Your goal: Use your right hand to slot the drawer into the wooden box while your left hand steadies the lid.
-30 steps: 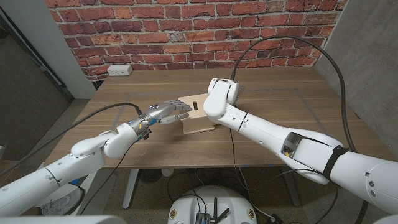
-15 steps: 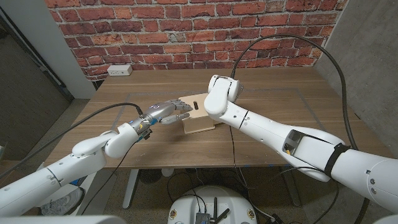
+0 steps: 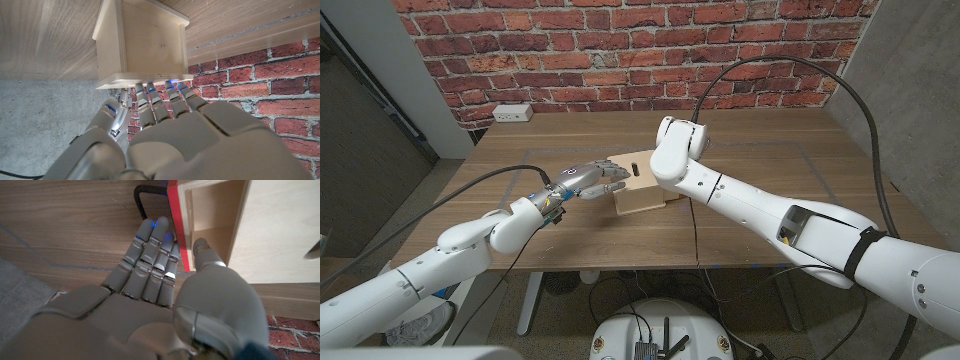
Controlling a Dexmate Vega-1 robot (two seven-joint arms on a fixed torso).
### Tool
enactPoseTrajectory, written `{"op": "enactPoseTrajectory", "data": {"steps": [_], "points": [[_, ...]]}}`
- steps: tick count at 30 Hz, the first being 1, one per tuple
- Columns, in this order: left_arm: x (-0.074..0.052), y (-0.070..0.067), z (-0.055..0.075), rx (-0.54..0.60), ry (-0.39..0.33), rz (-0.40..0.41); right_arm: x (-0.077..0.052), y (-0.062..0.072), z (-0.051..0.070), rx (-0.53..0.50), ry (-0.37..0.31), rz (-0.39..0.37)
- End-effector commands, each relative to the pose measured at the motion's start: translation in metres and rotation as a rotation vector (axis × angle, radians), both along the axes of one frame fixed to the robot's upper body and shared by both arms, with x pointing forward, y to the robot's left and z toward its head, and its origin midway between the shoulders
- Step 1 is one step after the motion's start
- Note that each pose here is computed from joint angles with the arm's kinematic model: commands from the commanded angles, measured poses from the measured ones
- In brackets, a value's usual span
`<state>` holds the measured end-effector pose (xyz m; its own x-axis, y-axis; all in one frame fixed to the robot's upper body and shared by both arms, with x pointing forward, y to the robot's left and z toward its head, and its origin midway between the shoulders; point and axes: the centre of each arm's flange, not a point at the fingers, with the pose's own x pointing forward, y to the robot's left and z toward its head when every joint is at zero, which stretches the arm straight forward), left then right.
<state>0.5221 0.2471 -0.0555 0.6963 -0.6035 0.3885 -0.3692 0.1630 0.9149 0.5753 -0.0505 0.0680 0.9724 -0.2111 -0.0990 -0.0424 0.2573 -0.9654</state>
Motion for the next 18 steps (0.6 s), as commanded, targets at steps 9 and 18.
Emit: {"op": "enactPoseTrajectory", "data": {"steps": [9,18], "points": [[0.001,-0.002,0.0,-0.002,0.001,0.002,-0.006,-0.007,0.009,0.04,0.016,0.005],[0.001,-0.003,0.001,-0.002,0.003,0.002,-0.014,-0.014,0.018,0.081,0.018,0.029]]}}
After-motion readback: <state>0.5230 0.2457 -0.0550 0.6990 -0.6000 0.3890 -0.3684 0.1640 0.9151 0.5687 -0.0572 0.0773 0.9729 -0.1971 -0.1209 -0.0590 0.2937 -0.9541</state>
